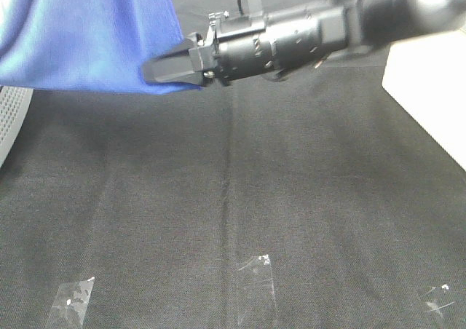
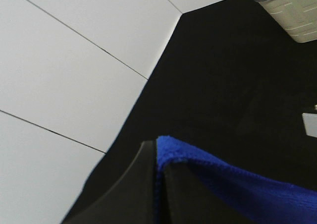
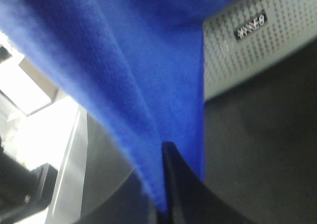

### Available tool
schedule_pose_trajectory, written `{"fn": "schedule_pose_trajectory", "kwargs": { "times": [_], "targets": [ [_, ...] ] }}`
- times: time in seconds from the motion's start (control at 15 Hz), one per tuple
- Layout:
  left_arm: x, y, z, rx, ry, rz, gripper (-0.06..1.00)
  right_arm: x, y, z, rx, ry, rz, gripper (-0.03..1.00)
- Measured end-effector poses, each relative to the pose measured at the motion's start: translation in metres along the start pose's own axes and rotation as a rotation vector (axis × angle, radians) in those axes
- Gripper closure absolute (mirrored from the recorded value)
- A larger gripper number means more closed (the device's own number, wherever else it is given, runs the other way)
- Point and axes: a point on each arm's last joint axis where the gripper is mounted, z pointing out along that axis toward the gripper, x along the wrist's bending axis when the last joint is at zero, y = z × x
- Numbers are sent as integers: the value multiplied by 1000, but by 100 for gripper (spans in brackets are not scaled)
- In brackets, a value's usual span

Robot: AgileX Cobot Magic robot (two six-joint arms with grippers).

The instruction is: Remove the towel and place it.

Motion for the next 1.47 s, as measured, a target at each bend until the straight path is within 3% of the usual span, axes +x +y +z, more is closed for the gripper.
{"fn": "schedule_pose_trajectory", "kwargs": {
  "times": [0.27,0.47,0.67,0.93,1.0,1.2,1.27,1.47],
  "targets": [
    [-2,-9,-1,100,-15,-204,94,27,17,-32,188,-132,-7,97],
    [1,-9,0,93,14,-211,94,40,45,-61,330,-290,-52,97],
    [3,-11,10,78,42,-221,94,45,85,-91,428,-506,-105,97],
    [5,-8,25,5,93,-224,94,65,142,-132,387,-727,-251,97],
    [7,-7,31,-26,120,-215,94,73,160,-148,360,-819,-326,97],
    [9,-8,41,-50,171,-155,94,71,170,-160,344,-940,-381,97],
    [9,-8,41,-50,171,-155,94,71,170,-160,344,-940,-381,97],
    [27,-15,47,-115,294,-107,94,66,186,-167,205,-1088,-461,97]
  ]
}}
